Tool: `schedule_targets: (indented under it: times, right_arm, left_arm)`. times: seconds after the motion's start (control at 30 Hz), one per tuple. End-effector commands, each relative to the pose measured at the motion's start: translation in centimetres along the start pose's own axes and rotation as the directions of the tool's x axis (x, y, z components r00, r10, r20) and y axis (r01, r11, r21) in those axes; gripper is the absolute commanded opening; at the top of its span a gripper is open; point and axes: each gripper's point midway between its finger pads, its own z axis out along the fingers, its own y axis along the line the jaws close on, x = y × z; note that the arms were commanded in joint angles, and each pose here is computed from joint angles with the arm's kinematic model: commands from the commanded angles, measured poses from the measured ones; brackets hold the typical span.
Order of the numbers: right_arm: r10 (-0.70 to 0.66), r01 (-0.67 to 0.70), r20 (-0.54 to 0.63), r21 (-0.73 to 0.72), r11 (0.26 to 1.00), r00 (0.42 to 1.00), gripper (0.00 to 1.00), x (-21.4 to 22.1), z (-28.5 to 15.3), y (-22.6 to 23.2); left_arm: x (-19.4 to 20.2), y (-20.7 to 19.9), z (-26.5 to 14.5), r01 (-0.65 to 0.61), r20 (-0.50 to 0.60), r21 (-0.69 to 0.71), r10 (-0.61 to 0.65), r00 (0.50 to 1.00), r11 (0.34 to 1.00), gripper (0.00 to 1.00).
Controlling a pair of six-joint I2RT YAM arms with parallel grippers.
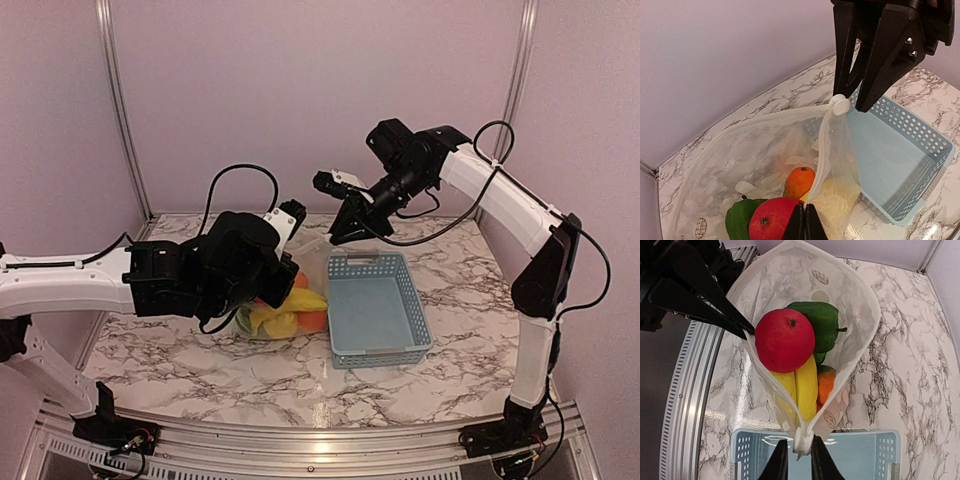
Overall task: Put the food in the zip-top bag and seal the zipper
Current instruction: Pass from the right arm to the left, then hold the zipper food storage bag at the center of the board.
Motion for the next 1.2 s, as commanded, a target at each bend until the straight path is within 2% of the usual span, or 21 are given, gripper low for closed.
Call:
schedule_targets:
  times: [0.0, 0.03, 0.1, 0.27, 0.53, 0.93, 1.17]
  right_arm:
    - [-0.008, 0.006, 0.067, 0.027, 1.0, 0.998, 0.29, -0.8, -1.7, 0.0]
    - [0.029, -0.028, 0.095, -0.005, 1.0, 0.995, 0.38, -0.3, -1.3, 0.2]
    - [0.066, -0.061, 0.141, -0.04, 0.997, 0.988, 0.46, 0.5, -0.6, 0.3]
    - [0.132, -0.113, 0.212, -0.1, 0.989, 0.968, 0.58, 2.1, 1.3, 1.2]
    - [0.157, -0.169, 0.321, 0.01, 0.986, 0.934, 0.58, 0.2, 1.2, -2.1]
    - [0.143, -0.13, 0.423, -0.058, 0.99, 0.895, 0.56, -2.8, 2.3, -4.4]
    - [0.135, -0.113, 0.405, -0.079, 0.99, 0.904, 0.53, -2.8, 3.7, -4.3]
  left_arm:
    - [-1.2, 1.2, -1.0, 0.053, 0.069, 0.025, -0.055, 0.996, 0.998, 0.0]
    - [-1.3, 1.4, -1.0, 0.074, 0.076, 0.036, -0.076, 0.994, 0.997, 0.0]
    - [-1.1, 1.7, -0.8, 0.103, 0.078, 0.04, -0.106, 0.991, 0.994, 0.0]
    - [-0.7, 1.6, -0.5, 0.129, 0.071, 0.053, -0.133, 0.989, 0.99, 0.0]
    - [-1.0, 1.5, -0.7, 0.133, 0.085, 0.063, -0.138, 0.987, 0.989, 0.0]
    - [-0.5, 1.2, -0.3, 0.116, 0.064, 0.065, -0.12, 0.991, 0.991, 0.0]
    - [-0.2, 1.3, -0.2, 0.112, 0.057, 0.056, -0.115, 0.992, 0.992, 0.0]
